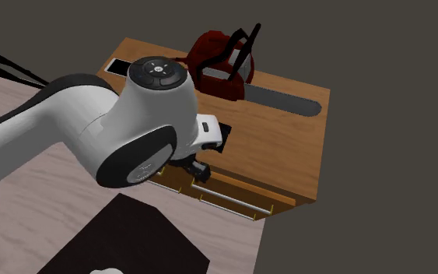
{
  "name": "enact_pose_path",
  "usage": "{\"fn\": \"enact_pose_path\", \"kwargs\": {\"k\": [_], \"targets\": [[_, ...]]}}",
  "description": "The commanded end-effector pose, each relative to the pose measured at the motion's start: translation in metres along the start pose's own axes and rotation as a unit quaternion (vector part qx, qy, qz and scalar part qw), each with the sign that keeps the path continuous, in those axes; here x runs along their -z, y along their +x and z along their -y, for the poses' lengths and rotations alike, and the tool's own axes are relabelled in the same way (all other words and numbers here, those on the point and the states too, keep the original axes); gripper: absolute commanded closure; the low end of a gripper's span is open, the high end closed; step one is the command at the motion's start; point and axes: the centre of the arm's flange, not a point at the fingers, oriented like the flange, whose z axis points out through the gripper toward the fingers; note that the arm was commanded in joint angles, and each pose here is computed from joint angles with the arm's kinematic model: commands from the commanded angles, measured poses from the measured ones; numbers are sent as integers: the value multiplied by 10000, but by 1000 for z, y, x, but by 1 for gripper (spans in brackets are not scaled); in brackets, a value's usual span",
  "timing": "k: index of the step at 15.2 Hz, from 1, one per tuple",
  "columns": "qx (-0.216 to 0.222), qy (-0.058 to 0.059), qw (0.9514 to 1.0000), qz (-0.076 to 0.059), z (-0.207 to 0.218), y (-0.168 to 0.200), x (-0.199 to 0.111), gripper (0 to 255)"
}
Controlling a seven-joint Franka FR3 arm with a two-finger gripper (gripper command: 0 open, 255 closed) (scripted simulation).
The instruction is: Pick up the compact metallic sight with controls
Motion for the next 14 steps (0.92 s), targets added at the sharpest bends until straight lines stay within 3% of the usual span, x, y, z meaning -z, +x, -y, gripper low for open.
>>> {"fn": "enact_pose_path", "kwargs": {"k": [1,12,14], "targets": [[31,37,10000,-14,-2,27,-2,0],[196,239,9995,-80,-16,170,-10,0],[209,255,9994,-85,-17,182,-16,0]]}}
